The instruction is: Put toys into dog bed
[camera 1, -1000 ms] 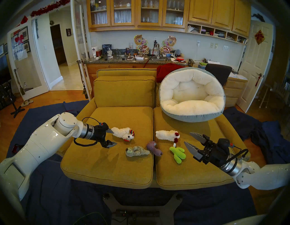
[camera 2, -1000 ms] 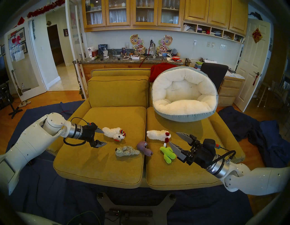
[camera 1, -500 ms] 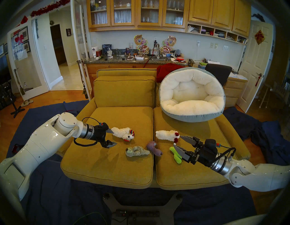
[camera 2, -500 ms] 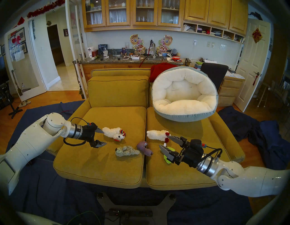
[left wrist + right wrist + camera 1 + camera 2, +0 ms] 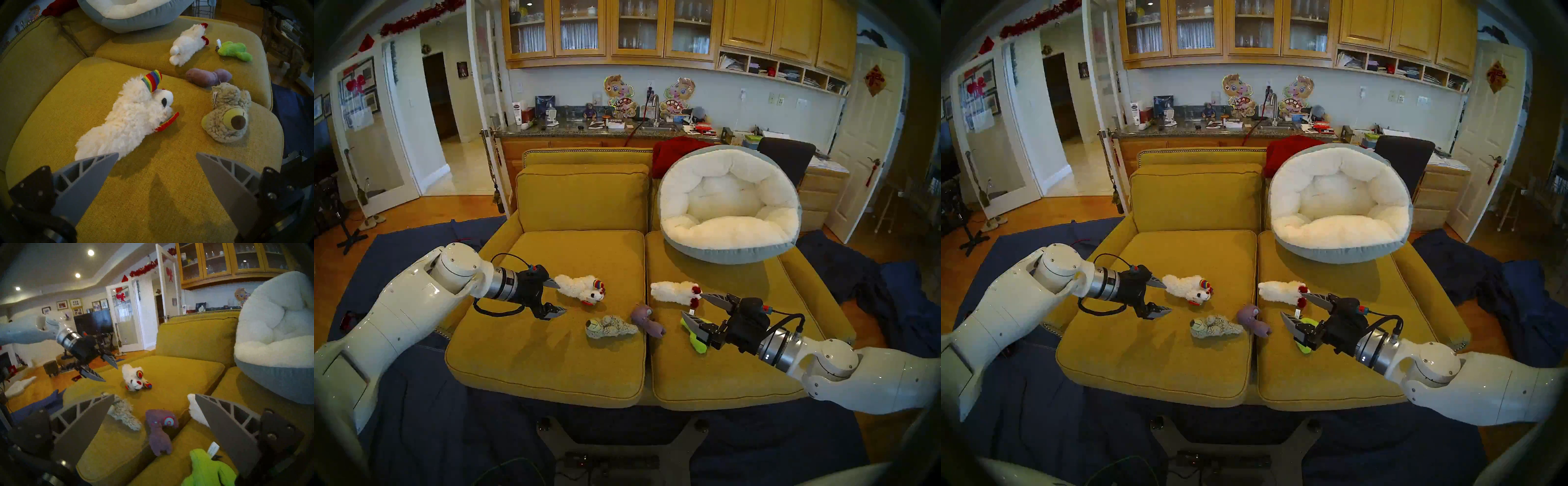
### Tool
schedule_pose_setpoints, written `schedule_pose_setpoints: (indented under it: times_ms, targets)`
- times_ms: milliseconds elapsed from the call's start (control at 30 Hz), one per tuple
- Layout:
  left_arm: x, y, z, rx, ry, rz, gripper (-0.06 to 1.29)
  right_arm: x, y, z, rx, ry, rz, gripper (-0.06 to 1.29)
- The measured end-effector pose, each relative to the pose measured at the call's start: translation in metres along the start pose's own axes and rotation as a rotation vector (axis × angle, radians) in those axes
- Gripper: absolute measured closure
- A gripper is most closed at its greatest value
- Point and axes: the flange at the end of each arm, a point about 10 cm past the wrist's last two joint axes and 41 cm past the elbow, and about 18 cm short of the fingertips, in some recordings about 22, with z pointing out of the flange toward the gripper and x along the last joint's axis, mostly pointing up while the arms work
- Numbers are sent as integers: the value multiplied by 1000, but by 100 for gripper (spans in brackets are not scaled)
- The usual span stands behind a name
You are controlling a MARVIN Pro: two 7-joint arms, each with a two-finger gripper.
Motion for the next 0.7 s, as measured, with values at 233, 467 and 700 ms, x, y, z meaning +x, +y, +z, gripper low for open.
schedule_pose_setpoints:
  times_ms: [233,467,700]
  targets:
    - [0,0,0,0,0,0,0,-10,9,-2,-100,-92,-33,-1]
    - [0,0,0,0,0,0,0,-25,18,2,-155,-165,-31,-1]
    - [0,0,0,0,0,0,0,-38,28,9,-188,-226,-31,-1]
